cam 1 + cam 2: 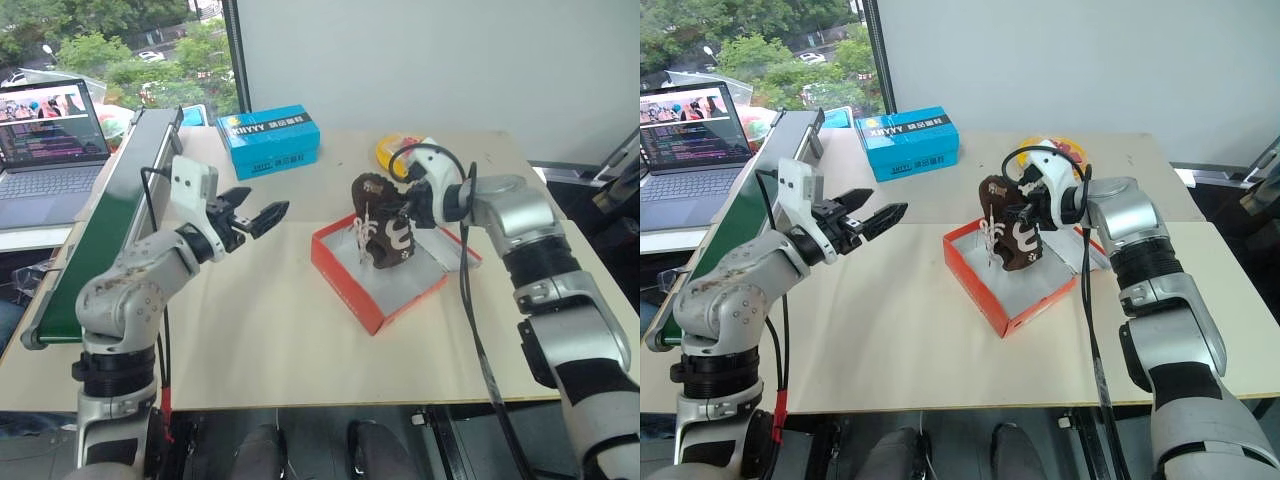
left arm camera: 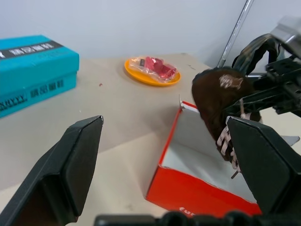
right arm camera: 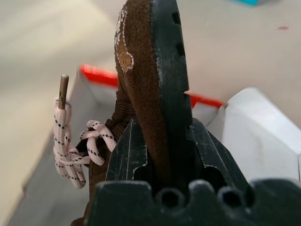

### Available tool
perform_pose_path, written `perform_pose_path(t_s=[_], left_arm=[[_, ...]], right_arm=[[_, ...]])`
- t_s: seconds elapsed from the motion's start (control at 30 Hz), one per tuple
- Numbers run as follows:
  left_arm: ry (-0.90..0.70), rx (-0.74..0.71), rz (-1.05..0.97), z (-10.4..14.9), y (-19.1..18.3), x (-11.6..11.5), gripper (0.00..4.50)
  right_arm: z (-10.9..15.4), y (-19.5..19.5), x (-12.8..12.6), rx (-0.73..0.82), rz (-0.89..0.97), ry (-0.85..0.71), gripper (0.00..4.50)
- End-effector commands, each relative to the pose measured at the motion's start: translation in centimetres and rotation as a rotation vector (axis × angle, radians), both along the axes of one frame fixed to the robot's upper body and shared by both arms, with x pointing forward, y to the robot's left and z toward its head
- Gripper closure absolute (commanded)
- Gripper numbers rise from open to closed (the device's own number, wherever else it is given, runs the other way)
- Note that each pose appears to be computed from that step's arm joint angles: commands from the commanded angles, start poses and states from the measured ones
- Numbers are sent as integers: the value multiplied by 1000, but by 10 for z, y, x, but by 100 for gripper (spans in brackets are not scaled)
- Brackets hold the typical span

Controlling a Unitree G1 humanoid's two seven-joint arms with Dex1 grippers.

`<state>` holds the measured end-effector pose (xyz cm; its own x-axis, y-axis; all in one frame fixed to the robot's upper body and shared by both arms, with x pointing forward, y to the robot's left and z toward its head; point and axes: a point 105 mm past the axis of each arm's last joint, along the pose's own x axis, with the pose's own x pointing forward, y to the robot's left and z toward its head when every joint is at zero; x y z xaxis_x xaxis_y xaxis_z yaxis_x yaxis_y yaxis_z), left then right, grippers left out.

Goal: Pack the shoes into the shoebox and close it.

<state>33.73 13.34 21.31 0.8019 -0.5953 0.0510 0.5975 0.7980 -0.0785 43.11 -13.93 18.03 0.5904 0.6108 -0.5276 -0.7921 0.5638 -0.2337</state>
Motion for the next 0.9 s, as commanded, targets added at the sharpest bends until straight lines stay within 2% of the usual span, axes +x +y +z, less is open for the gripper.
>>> perform_pose_path(t_s=[0.03,0.17,0.4,0.47,0.53,0.6,0.77,0.9], left_arm=[[-54,-1,16,9,-1,-9,0],[-53,-14,37,7,-1,-12,0],[-34,-5,85,-1,6,-22,0],[-32,-4,102,-2,9,-24,0],[-31,-7,117,-2,12,-25,0],[-30,-4,124,-2,14,-26,0],[-22,10,127,-3,14,-28,0],[-23,32,163,-4,22,-26,0]], right_arm=[[-1,-8,5,-135,47,-29,406],[-23,-16,6,-236,57,13,406],[-49,-30,11,-226,-71,40,406],[-53,-31,12,-202,-104,37,306],[-57,-31,12,-191,-122,39,249],[-57,-29,14,-180,-135,18,172],[-31,0,22,-7,-113,-55,2],[-3,22,23,121,-49,-108,2]])
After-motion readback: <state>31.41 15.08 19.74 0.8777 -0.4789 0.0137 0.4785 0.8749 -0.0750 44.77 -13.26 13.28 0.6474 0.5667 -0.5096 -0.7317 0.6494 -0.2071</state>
